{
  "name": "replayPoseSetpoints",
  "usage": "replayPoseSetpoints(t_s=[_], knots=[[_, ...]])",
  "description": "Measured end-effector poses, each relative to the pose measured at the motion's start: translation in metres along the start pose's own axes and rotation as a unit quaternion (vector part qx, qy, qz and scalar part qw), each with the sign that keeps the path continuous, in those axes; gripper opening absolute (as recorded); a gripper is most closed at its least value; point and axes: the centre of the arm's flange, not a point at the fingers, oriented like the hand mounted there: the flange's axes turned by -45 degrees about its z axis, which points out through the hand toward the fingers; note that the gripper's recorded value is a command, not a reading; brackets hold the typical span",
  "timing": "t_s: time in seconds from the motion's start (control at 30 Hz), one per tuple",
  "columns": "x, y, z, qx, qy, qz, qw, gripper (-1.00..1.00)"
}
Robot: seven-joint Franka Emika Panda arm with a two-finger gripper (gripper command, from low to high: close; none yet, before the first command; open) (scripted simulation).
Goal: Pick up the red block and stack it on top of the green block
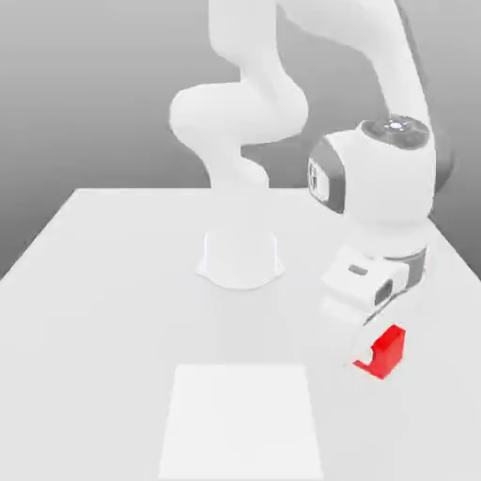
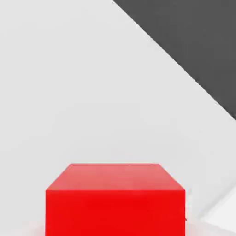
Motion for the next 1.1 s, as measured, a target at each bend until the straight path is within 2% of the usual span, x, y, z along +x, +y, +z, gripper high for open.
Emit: replayPoseSetpoints(t_s=[0.3,0.57,1.1], knots=[[-0.014,-0.158,-0.004,0.005,-0.010,-0.132,0.991,-1.00],[-0.077,-0.270,0.006,-0.027,-0.030,-0.256,0.966,-1.00],[-0.086,-0.272,0.044,-0.056,-0.038,-0.271,0.960,-1.00]])
